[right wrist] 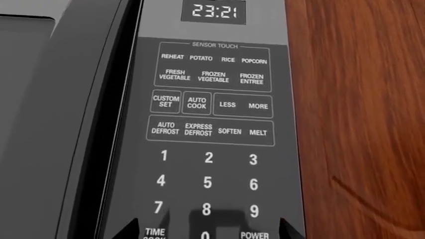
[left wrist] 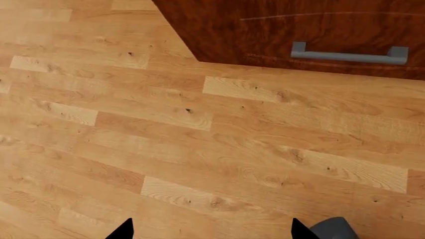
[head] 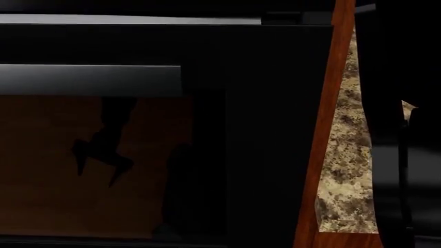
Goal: Press the stop button on the microwave
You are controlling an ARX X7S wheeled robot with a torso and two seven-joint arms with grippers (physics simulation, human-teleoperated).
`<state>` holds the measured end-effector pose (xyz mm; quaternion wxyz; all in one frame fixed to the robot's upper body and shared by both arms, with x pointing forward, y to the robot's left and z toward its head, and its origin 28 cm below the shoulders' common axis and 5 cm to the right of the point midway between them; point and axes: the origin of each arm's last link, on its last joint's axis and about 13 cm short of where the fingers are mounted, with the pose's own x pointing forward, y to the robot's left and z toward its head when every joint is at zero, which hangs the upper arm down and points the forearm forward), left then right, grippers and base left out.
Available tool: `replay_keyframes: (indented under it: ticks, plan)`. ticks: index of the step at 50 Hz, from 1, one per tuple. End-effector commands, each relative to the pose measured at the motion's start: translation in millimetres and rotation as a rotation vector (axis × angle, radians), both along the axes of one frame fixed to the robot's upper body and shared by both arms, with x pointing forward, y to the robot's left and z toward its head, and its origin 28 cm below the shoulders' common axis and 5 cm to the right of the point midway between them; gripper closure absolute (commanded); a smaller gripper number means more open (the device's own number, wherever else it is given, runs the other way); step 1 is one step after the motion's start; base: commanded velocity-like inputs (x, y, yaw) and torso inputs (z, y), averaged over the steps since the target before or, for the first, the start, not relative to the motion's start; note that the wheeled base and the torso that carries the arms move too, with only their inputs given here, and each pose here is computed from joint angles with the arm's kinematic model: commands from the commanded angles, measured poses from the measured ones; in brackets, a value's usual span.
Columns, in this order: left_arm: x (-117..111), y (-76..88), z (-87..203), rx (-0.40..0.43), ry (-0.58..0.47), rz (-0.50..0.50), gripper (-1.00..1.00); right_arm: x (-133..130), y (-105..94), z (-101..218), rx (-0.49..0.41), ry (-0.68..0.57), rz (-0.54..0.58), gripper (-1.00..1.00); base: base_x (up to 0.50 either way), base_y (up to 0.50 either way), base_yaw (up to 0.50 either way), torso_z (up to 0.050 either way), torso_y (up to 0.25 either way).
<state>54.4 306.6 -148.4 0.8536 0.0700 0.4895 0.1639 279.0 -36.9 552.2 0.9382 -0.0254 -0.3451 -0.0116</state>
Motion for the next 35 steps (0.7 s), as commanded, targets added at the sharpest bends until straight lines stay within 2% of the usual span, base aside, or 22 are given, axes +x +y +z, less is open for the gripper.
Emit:
replay_keyframes:
  ticks: [1,6,7,26,35]
  plan:
    - [0.0,0.0,0.0,0.0,0.0,0.0,-1.0,-3.7,-0.4,-3.6,0.004,0.032,-0.008,-1.0,0.0,0.0,0.0,0.0,0.0]
    - [0.0,0.0,0.0,0.0,0.0,0.0,-1.0,-4.9,-3.0,-5.0,0.005,0.039,-0.019,-1.0,0.0,0.0,0.0,0.0,0.0]
    - [0.0,0.0,0.0,0.0,0.0,0.0,-1.0,-5.6,-3.5,-5.8,0.005,0.041,-0.019,1.0,0.0,0.0,0.0,0.0,0.0]
    - [0.0,0.0,0.0,0.0,0.0,0.0,-1.0,-28.7,-1.8,-23.1,-0.026,0.076,-0.015,1.0,0.0,0.0,0.0,0.0,0.0]
    - [0.0,0.0,0.0,0.0,0.0,0.0,-1.0,-23.4,-5.5,-32.8,-0.026,0.106,-0.049,1.0,0.0,0.0,0.0,0.0,0.0]
